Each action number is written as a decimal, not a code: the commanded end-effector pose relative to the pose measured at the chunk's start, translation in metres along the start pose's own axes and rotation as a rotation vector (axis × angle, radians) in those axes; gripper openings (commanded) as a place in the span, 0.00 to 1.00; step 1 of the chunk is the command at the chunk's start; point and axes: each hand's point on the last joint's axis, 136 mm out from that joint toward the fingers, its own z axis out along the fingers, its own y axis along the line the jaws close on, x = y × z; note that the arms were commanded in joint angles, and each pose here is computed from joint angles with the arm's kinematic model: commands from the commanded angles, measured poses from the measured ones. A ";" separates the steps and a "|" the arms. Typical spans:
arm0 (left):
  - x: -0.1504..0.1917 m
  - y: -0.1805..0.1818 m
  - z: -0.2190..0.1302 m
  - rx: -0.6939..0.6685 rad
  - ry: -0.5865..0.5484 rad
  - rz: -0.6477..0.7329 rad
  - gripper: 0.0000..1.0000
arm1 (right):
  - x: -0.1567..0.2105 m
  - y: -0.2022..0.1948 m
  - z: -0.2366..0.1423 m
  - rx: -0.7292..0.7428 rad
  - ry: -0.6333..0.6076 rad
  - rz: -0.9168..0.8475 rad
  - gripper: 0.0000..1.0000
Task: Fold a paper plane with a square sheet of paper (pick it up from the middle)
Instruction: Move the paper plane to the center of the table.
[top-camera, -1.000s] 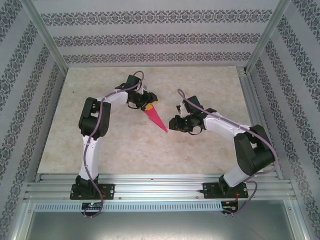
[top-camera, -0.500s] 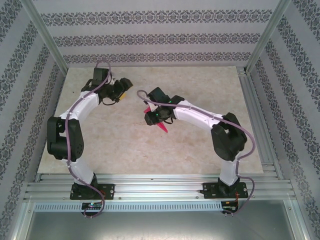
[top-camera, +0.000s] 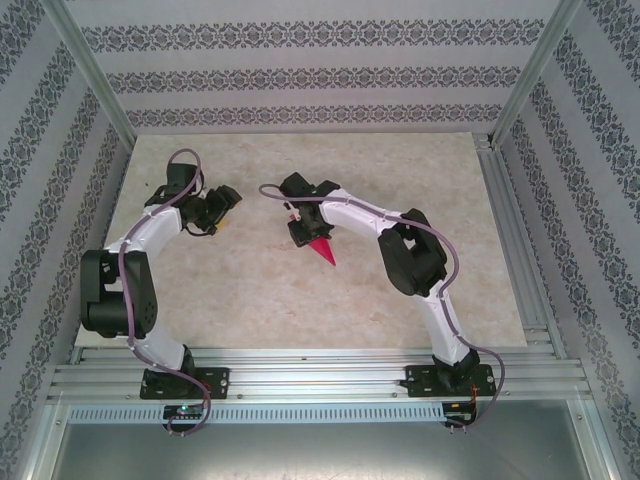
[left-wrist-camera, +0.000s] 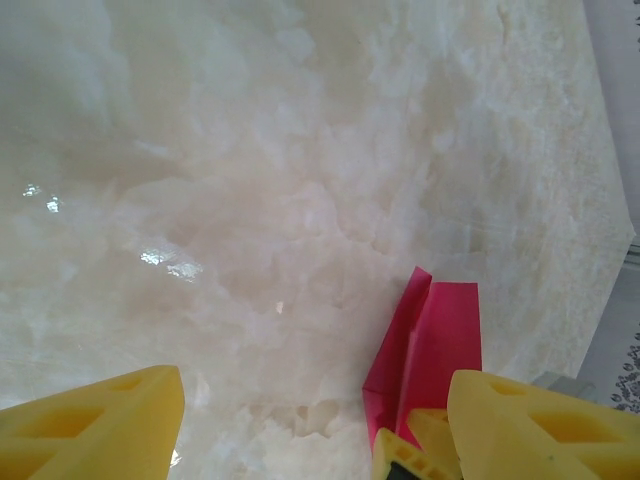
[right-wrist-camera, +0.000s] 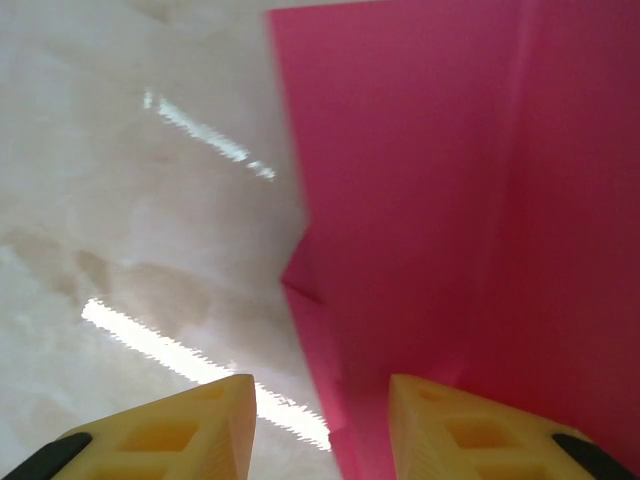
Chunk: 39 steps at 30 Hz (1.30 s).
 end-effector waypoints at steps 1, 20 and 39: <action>0.000 0.001 -0.005 -0.005 -0.010 0.036 0.71 | -0.003 -0.017 -0.002 0.014 0.003 0.032 0.42; 0.004 -0.006 -0.008 0.023 0.010 0.047 0.71 | 0.000 -0.049 0.001 0.111 0.021 0.077 0.14; 0.046 -0.027 0.004 0.021 0.089 0.186 0.72 | 0.027 -0.163 -0.037 0.025 -0.084 0.513 0.04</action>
